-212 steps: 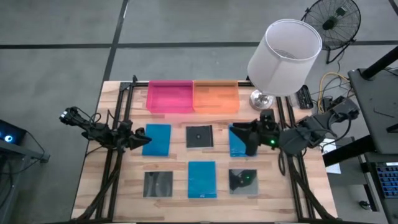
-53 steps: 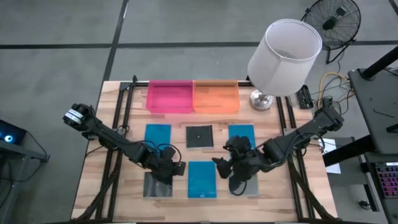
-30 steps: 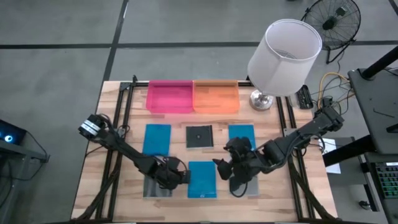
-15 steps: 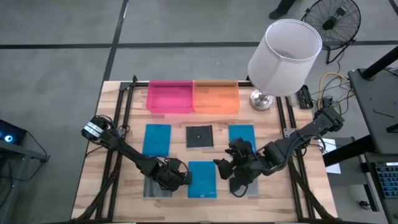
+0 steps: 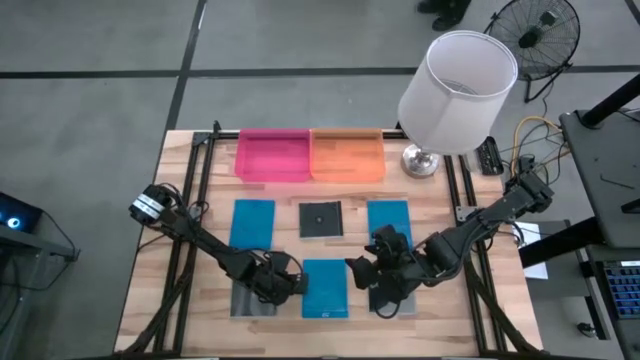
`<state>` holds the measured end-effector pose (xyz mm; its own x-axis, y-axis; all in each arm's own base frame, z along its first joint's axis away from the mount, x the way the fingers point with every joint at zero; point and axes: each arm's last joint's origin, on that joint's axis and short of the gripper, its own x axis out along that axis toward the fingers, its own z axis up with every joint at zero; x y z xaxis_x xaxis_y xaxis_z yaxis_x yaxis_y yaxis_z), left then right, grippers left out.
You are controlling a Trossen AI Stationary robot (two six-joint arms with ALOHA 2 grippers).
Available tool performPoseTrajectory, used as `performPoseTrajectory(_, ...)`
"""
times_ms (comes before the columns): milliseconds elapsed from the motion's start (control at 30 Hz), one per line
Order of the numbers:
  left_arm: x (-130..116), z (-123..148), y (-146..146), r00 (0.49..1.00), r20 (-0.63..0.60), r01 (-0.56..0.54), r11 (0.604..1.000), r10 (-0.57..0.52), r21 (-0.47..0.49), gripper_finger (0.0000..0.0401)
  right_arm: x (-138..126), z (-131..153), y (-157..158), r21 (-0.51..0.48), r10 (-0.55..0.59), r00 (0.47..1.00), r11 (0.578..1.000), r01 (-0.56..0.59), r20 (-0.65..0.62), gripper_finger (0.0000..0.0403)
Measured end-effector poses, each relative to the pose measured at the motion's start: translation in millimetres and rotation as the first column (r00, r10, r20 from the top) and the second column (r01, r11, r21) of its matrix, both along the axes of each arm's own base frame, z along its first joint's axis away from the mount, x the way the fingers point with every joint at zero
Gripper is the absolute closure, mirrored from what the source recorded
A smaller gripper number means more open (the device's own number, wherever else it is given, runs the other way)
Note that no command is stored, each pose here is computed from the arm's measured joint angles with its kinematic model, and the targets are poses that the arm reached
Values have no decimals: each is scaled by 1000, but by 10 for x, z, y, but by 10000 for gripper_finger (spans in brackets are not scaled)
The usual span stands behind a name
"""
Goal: Pick & place jewel cases by type
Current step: Put the bottom blue CD case into the orange bin
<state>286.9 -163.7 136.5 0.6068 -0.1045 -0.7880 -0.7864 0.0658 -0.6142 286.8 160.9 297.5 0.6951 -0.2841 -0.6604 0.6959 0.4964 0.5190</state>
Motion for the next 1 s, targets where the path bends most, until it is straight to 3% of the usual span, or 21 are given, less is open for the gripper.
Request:
performPoseTrajectory(367, 73, 231, -29, 993, -115, 25, 998, -17, 64, 401, -5, -26, -11, -40, 1, 1000, 999, -1, -5, 37)
performPoseTrajectory(633, 130, 306, 8, 992, -125, -12, 998, 19, 57, 401, -28, -131, -24, -57, 1, 999, 998, -3, -34, 37)
performPoseTrajectory(1000, 277, 386, 49, 988, -148, -44, 997, 54, 69, 401, -89, -237, 28, 28, -60, 998, 998, 61, -27, 37)
